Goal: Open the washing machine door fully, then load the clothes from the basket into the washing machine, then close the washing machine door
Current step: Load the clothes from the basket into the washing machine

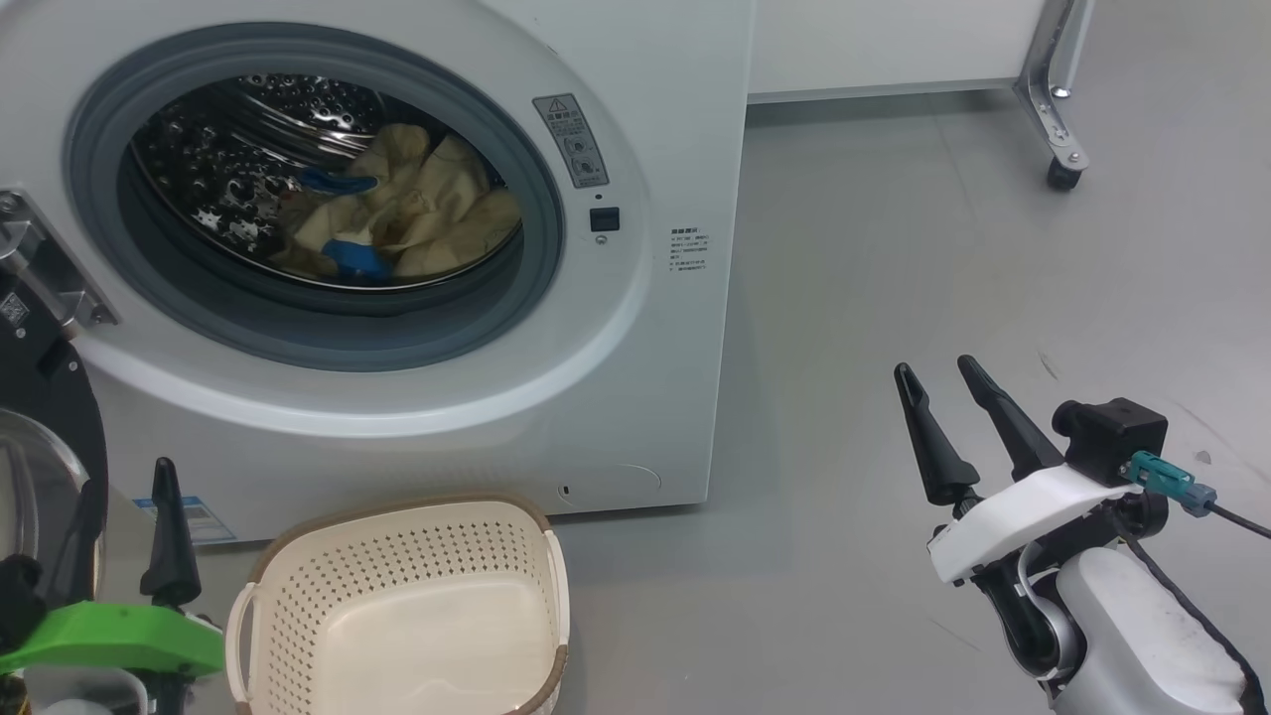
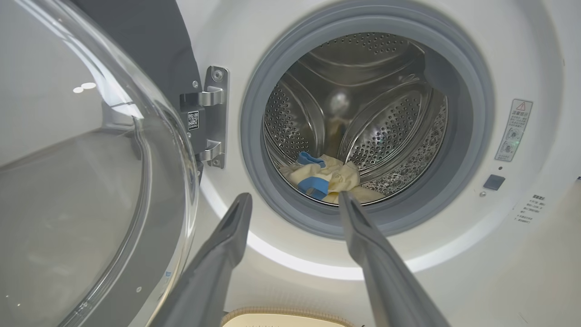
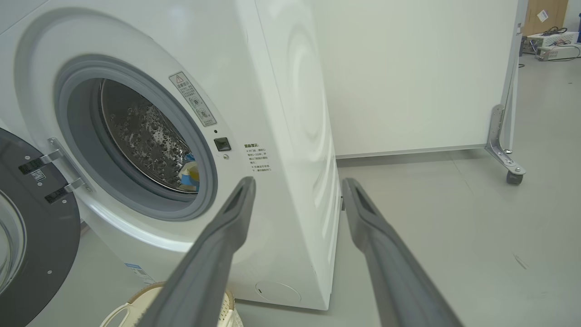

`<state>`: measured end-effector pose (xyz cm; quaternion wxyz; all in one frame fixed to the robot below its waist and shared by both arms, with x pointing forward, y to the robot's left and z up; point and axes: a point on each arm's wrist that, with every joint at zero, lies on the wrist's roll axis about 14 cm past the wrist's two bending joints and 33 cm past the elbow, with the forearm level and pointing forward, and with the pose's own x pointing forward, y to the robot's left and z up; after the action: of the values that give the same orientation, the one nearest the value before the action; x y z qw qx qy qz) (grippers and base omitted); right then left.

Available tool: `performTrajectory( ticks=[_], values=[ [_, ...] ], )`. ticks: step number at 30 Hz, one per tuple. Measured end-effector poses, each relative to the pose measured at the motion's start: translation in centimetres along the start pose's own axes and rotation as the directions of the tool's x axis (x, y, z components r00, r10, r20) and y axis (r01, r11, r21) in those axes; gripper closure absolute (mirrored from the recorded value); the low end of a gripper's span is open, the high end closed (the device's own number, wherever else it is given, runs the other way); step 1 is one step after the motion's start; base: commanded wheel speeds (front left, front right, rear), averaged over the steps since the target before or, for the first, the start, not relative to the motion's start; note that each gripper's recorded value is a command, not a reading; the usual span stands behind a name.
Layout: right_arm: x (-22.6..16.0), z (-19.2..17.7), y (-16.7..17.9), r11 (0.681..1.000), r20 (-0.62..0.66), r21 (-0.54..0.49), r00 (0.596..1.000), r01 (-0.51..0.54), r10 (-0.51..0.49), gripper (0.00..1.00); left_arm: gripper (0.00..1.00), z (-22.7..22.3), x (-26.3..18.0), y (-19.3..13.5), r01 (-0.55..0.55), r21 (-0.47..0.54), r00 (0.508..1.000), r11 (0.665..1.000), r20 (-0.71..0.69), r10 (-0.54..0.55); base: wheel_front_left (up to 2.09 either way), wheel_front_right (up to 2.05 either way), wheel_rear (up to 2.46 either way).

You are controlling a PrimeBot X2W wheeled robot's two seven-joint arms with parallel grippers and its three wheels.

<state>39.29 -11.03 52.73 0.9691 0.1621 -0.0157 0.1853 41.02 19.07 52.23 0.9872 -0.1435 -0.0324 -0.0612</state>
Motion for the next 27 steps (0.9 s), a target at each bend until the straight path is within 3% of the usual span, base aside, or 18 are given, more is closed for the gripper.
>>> performTrajectory(
  ticks=[12,27],
  values=[
    [0.2,-0.6,0.6,1.000,-0.020,0.005,0.999,-0.027,0.027,0.00,0.00,0.6,-2.5,0.8,-0.045,-0.029,0.998,0.999,0.034,0.046,0.00,0.00,0.00],
    [0.2,-0.8,0.5,1.000,-0.025,0.010,0.999,-0.027,0.027,0.00,0.00,0.3,-3.4,0.5,-0.033,0.012,0.999,0.999,0.029,0.033,0.00,0.00,0.00]
  ],
)
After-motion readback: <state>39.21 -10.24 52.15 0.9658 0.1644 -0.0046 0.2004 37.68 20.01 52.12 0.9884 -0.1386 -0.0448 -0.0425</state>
